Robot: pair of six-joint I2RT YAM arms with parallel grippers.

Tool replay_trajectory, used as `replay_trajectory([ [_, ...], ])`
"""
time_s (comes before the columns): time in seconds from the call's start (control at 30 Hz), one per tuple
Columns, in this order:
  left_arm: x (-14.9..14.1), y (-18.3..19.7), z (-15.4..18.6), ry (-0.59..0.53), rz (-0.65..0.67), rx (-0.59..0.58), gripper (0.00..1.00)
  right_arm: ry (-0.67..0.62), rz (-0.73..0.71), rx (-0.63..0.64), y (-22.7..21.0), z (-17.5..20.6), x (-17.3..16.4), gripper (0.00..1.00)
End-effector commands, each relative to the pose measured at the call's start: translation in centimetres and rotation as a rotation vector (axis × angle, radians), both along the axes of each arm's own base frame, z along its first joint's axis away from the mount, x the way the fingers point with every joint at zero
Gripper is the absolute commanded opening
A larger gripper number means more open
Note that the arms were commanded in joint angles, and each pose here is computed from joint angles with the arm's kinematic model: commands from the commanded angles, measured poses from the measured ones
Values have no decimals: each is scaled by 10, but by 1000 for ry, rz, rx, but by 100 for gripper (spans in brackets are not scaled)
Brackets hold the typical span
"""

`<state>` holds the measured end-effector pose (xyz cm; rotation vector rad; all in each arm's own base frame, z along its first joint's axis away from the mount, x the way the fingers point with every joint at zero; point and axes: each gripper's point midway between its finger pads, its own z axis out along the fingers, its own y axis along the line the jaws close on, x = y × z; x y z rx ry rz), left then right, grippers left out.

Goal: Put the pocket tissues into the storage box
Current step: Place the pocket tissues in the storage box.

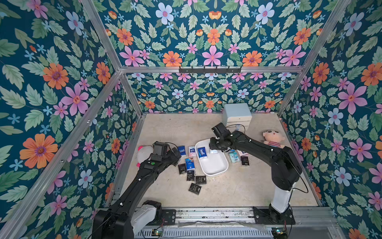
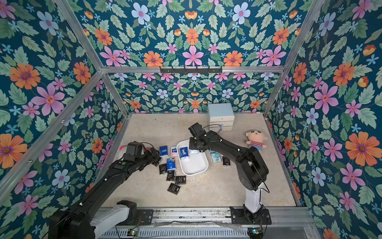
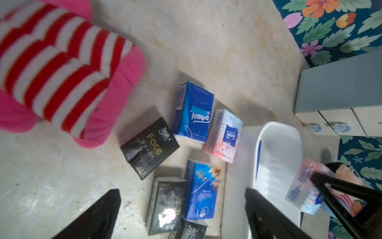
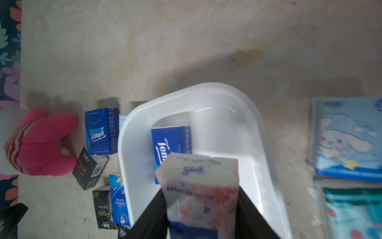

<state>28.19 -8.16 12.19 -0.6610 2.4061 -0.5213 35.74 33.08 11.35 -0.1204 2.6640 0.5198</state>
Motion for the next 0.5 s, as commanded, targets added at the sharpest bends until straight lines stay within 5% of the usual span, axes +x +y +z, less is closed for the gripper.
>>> replay_trajectory([
  [0.0, -12, 12, -3, 30, 24, 32, 99, 29, 103, 49, 28, -7, -2, 51],
  [0.47, -20, 20, 14, -5, 26, 59, 100, 84, 166, 75, 65, -30, 12, 54],
])
